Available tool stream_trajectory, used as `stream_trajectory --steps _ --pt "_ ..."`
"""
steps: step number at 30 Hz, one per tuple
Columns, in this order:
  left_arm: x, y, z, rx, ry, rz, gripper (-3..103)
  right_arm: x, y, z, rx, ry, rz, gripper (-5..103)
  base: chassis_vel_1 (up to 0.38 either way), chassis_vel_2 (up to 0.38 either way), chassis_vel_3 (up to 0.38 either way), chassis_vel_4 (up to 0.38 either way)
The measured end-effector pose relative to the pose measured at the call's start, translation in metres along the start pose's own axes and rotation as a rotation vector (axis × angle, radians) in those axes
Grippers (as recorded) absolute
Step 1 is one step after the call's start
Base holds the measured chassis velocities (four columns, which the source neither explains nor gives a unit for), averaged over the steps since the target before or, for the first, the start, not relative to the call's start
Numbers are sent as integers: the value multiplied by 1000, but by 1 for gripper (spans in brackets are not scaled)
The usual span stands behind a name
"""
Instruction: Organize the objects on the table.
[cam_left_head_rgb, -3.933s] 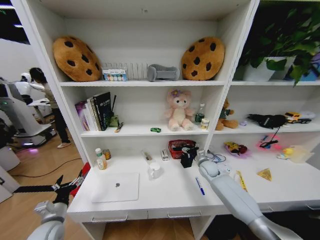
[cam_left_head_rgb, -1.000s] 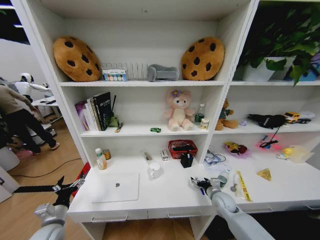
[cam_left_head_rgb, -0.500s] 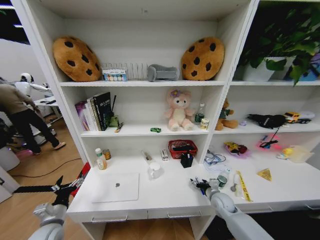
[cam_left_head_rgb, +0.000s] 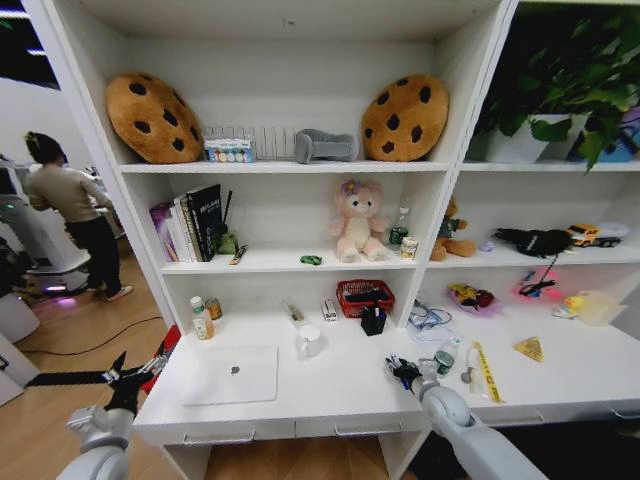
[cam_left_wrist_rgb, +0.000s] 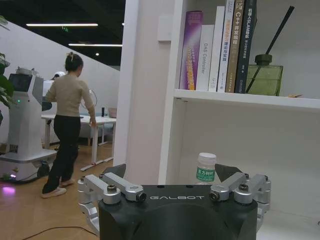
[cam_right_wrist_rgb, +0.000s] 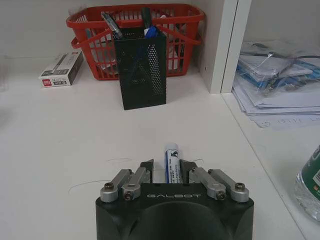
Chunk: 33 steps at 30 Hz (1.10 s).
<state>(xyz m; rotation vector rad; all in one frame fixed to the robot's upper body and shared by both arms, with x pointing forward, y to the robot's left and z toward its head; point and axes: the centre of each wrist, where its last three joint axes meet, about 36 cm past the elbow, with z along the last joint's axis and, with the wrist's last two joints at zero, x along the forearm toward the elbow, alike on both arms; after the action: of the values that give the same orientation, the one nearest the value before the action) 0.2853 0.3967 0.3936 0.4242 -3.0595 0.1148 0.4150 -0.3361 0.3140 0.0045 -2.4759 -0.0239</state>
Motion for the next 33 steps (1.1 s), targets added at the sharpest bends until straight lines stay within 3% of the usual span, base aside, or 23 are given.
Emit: stream_trajectory --steps 6,14,22,33 --pt "1 2 0 -2 -3 -3 100 1 1 0 5 -2 -2 12 0 0 0 0" --pt "2 1 -1 -5 -12 1 100 6 0 -8 45 -62 -1 12 0 0 0 0" --pt "3 -3 -2 6 -13 2 100 8 -3 -25 136 -276 -25 12 0 0 0 0" --pt "3 -5 -4 10 -15 6 100 -13 -5 -50 173 -464 -31 12 0 0 0 0"
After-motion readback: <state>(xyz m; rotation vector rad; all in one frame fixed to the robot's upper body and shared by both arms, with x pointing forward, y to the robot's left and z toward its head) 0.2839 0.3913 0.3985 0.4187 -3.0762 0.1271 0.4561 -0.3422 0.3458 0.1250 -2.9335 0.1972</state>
